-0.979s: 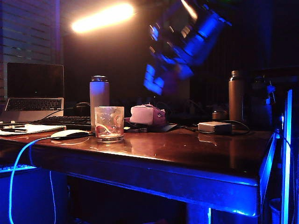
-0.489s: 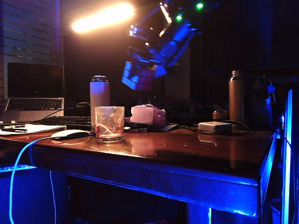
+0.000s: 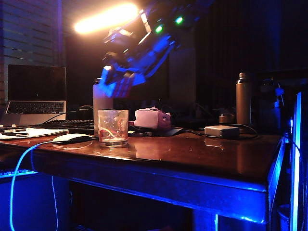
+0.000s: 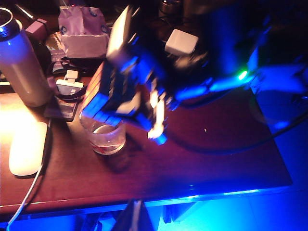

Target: Stack the Rubik's Cube on top of the glass cup.

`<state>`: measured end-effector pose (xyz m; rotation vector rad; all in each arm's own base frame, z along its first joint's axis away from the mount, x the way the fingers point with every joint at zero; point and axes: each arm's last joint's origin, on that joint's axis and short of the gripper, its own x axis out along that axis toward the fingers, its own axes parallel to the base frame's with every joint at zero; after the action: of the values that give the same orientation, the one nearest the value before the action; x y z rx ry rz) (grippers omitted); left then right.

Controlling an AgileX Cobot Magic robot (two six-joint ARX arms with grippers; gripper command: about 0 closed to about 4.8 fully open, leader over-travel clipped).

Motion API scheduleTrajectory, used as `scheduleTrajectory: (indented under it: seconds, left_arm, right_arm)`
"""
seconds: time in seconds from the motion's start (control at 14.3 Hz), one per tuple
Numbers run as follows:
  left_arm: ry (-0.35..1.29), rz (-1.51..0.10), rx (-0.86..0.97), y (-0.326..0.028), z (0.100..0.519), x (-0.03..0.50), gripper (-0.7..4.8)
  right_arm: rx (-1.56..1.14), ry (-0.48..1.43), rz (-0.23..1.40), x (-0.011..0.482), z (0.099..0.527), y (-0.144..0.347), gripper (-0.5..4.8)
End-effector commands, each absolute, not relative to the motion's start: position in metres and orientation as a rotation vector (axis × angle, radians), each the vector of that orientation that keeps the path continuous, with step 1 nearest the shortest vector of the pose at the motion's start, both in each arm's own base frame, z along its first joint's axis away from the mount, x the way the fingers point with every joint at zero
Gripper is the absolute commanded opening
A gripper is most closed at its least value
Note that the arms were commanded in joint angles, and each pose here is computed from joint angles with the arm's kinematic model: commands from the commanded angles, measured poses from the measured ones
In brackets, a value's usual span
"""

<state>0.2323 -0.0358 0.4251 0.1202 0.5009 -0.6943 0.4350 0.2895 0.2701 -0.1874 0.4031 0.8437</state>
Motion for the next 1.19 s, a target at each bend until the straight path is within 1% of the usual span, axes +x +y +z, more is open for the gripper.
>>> scheduleTrajectory:
  seconds: [0.07, 0.28, 0.63, 0.98, 1.19]
  left_arm:
    - [0.489, -0.7, 0.124, -0.036, 0.428, 0.231, -0.04]
    - [0.506, -0.701, 0.121, -0.036, 0.426, 0.23, -0.04]
    - [0.508, -0.701, 0.12, -0.036, 0.426, 0.23, -0.04]
    - [0.51, -0.701, 0.119, -0.036, 0.426, 0.23, -0.04]
    - [0.509, -0.701, 0.12, -0.036, 0.426, 0.23, -0.04]
  right_arm:
    - [-0.179, 0.322, 0.836, 0.44, 0.268, 0.298, 3.25]
    - [-0.184, 0.315, 0.806, 0.444, 0.259, 0.3, 3.25]
    - [-0.184, 0.317, 0.806, 0.447, 0.252, 0.301, 3.25]
    - [-0.194, 0.367, 0.804, 0.452, 0.226, 0.306, 3.25]
    - [-0.185, 0.315, 0.8, 0.454, 0.231, 0.306, 3.25]
